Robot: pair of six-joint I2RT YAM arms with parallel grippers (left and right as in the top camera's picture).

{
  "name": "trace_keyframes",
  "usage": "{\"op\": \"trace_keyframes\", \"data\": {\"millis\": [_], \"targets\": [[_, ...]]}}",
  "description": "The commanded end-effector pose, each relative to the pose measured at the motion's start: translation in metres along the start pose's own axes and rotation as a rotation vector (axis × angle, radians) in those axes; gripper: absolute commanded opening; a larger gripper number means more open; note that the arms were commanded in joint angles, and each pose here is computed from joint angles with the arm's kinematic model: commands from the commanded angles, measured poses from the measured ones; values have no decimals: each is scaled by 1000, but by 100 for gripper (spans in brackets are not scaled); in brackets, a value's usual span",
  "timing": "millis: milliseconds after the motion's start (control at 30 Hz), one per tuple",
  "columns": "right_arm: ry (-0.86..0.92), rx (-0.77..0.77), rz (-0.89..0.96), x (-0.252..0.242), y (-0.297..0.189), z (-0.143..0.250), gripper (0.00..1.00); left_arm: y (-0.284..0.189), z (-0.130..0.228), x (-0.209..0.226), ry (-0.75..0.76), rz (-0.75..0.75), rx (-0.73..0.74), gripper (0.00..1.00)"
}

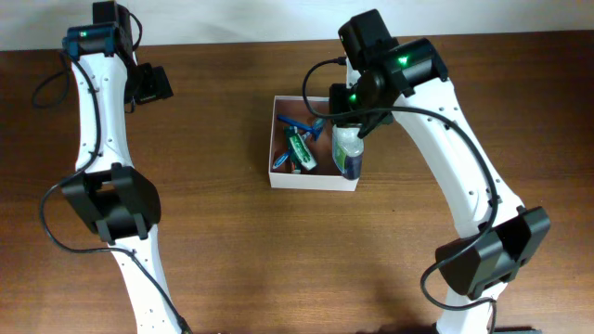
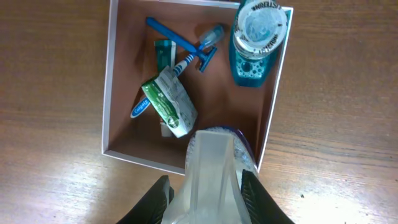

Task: Pack container
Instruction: 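Lower the pump bottle into the box beside the mouthwash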

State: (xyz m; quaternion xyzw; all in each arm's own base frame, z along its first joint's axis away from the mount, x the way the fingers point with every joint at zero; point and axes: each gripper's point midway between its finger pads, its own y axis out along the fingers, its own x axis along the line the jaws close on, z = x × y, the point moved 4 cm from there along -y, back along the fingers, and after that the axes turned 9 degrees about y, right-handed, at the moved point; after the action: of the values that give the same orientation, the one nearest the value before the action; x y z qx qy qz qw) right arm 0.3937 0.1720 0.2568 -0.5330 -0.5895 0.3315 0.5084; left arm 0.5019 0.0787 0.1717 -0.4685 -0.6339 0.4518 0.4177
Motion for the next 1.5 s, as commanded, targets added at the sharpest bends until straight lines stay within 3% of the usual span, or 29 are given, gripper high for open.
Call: {"op": "trace_keyframes", "data": {"millis": [0,333,1467], "targets": [[-4,-16,-29,6,-5,1,28,-7,0,4,-1,-11,-12,99],[-35,-46,-50,10,-6,-6,28,-7,0,4,-1,-11,-12,100],[-83,64,8,-3,39,10,28,-7,0,4,0,-11,-12,99]]}}
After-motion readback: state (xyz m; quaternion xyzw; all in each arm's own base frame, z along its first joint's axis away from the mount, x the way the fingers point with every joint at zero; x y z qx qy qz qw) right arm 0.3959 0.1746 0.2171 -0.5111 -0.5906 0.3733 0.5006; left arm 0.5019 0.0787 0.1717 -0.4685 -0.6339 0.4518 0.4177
